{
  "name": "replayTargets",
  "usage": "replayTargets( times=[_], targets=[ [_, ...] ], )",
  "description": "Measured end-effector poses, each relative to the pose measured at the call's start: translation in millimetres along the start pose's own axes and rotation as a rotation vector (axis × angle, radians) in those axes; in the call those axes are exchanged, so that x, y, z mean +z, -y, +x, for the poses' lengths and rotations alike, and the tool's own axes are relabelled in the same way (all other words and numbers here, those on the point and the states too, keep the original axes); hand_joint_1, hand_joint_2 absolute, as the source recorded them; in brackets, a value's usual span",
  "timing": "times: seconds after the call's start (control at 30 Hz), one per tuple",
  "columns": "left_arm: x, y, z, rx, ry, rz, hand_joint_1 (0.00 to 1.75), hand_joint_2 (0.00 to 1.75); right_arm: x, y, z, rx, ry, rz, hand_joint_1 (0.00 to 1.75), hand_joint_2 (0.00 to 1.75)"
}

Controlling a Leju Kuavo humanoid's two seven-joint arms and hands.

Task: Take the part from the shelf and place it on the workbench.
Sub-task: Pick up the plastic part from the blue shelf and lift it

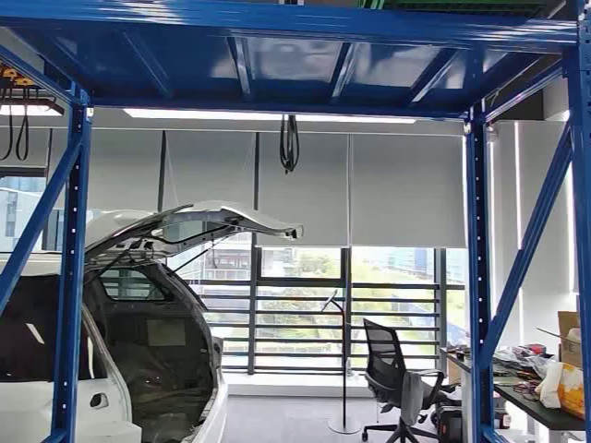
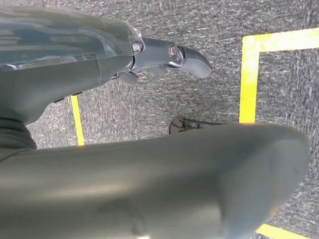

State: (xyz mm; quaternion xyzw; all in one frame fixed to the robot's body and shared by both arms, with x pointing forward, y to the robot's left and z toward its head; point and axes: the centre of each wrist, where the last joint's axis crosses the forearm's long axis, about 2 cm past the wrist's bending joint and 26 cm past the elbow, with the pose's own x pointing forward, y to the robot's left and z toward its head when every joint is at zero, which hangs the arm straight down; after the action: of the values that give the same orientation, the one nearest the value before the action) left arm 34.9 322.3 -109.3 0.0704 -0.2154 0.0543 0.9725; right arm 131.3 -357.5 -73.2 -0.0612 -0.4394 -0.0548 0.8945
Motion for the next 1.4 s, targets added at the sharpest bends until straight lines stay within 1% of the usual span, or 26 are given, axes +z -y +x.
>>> replayTargets(
  times=[0.07, 0.13, 0.2, 0.3, 0.47, 0.67, 0.8, 0.93, 1.07, 1.2, 1.4],
  targets=[
    [-0.1, -0.5, 0.1, 0.002, 0.0, 0.003, 0.0, 0.0, -4.4, 1.8, 9.0, 0.0, 0.036, -0.002, 0.0, 0.0],
    [-0.4, -2.7, 0.1, 0.012, -0.004, 0.015, 0.0, 0.0, -23.9, 10.7, 58.6, 0.01, 0.214, -0.005, 0.0, 0.0],
    [-0.7, -4.4, 0.1, 0.022, -0.011, 0.026, 0.0, 0.0, -37.8, 18.0, 116.5, 0.029, 0.407, 0.001, 0.0, 0.0],
    [-0.9, -5.7, 0.1, 0.028, -0.014, 0.035, 0.0, 0.0, -43.6, 19.0, 165.1, 0.052, 0.56, 0.019, 0.0, 0.0],
    [-1.1, -6.2, -0.1, 0.038, -0.02, 0.044, 0.0, 0.0, -40.4, 11.3, 241.6, 0.098, 0.802, 0.067, 0.0, 0.0],
    [-1.4, -4.2, 0.7, 0.049, -0.022, 0.045, 0.0, 0.0, -19.0, -5.1, 316.7, 0.156, 1.07, 0.139, 0.0, 0.0],
    [-1.7, -1.7, 1.4, 0.054, -0.022, 0.04, 0.0, 0.0, 3.3, -18.5, 358.4, 0.192, 1.247, 0.201, 0.0, 0.0],
    [-1.9, 0.2, 2.1, 0.057, -0.02, 0.036, 0.0, 0.0, 30.5, -33.4, 393.8, 0.221, 1.424, 0.272, 0.0, 0.0],
    [-2.2, 0.0, 2.6, 0.05, -0.015, 0.033, 0.0, 0.0, 54.2, -43.7, 414.3, 0.233, 1.554, 0.33, 0.0, 0.0],
    [-2.8, -0.8, 4.1, 0.054, -0.009, 0.036, 0.0, 0.0, 91.0, -59.2, 440.3, 0.257, 1.739, 0.421, 0.0, 0.0],
    [-3.3, 4.8, 6.6, 0.048, 0.002, 0.015, 0.0, 0.0, 140.0, -73.1, 462.4, 0.286, 1.966, 0.551, 0.0, 0.0]
  ],
)
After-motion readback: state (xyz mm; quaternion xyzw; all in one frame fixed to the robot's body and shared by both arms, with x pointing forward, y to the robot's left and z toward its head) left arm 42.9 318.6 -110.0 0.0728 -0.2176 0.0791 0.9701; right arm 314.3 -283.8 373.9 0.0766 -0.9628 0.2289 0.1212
